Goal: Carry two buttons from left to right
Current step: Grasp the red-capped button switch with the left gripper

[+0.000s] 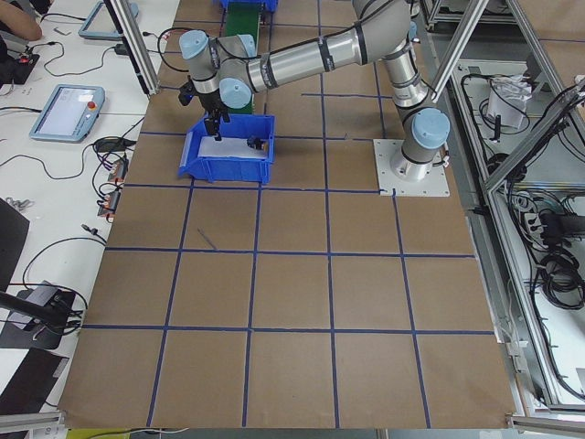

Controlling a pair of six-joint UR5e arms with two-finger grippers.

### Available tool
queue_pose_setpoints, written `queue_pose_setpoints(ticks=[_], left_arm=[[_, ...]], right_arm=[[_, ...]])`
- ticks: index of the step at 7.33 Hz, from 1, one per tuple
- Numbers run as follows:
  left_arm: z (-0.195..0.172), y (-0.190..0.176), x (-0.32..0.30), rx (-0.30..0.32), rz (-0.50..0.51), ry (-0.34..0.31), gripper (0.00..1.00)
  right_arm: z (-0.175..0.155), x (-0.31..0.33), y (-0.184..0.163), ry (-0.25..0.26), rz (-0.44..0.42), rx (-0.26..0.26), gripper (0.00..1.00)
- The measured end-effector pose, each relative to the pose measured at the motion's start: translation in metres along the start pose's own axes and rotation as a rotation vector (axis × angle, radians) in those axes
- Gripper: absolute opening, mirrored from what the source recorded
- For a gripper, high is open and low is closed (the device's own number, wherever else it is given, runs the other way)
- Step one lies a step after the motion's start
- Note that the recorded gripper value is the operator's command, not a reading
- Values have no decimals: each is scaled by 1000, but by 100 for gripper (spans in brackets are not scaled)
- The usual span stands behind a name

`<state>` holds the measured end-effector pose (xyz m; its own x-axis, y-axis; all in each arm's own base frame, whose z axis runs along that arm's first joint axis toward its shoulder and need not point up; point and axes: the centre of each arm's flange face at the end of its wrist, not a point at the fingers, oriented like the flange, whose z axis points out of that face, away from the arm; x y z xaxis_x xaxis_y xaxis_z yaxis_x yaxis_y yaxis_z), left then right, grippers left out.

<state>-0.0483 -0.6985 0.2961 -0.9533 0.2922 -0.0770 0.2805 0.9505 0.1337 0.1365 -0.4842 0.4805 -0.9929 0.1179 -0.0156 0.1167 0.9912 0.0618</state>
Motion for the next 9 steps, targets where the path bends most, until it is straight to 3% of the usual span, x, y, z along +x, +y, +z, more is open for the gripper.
queue_pose_setpoints(ticks=[4,6,9], left_arm=[[14,-7,-14,42,643,-36,100],[40,-11,-17,9,786,-15,99],[64,-9,-26,-104,831,-5,88]], right_arm=[[1,0,0,1,0,-2,99],[2,0,-1,2,-1,-3,100],[2,0,-1,2,-1,-4,100]])
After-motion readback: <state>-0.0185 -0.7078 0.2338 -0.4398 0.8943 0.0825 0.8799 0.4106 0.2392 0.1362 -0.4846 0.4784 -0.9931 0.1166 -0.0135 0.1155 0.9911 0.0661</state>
